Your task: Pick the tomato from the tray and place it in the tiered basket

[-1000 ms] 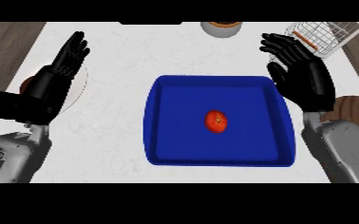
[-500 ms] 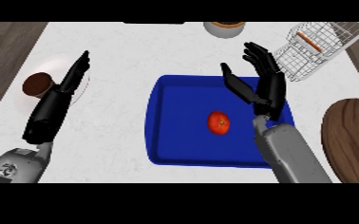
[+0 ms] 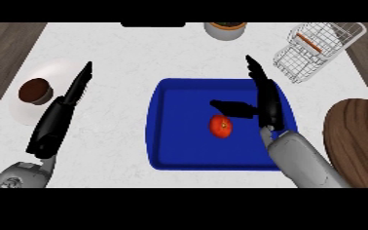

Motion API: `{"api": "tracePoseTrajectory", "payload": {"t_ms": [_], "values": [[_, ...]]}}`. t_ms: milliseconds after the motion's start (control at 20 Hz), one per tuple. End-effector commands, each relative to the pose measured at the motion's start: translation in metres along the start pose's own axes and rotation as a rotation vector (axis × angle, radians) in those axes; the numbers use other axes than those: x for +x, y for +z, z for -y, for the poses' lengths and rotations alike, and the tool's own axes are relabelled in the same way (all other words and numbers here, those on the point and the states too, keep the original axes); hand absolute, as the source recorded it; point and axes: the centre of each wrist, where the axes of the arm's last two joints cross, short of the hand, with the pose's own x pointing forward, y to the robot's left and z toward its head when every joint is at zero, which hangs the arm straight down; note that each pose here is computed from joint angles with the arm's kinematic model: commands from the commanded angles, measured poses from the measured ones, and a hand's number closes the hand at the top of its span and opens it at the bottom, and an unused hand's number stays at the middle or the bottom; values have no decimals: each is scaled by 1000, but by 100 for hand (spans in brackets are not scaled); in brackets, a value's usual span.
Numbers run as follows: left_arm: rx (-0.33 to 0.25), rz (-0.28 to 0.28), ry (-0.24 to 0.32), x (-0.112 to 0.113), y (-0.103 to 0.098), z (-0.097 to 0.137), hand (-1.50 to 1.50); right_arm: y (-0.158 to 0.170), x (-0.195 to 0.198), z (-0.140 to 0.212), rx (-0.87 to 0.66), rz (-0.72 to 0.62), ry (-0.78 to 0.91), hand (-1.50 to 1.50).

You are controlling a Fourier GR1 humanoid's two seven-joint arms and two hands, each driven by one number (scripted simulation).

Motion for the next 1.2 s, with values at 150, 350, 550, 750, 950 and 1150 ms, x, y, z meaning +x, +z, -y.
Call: {"api": "tracePoseTrajectory", "payload": {"t_ms": [150, 350, 550, 750, 950, 1150], "values": [[8, -26, -12, -6, 7, 4, 0, -4, 19, 16, 106, -266, 439, -150], [-4, -12, -22, -7, 6, -2, 0, 2, 79, -1, 117, -357, 542, -150], [6, 6, -7, -5, 10, 13, 0, 20, 114, -25, 106, -419, 580, -150], [18, 9, 1, 1, 8, 9, 0, 17, 120, -52, 115, -457, 585, -150], [-9, -4, 13, -7, 3, 6, 0, 12, 109, -78, 117, -499, 655, -150], [-1, 15, -13, -6, 12, -1, 0, -7, 94, -81, 86, -583, 757, -150]]}}
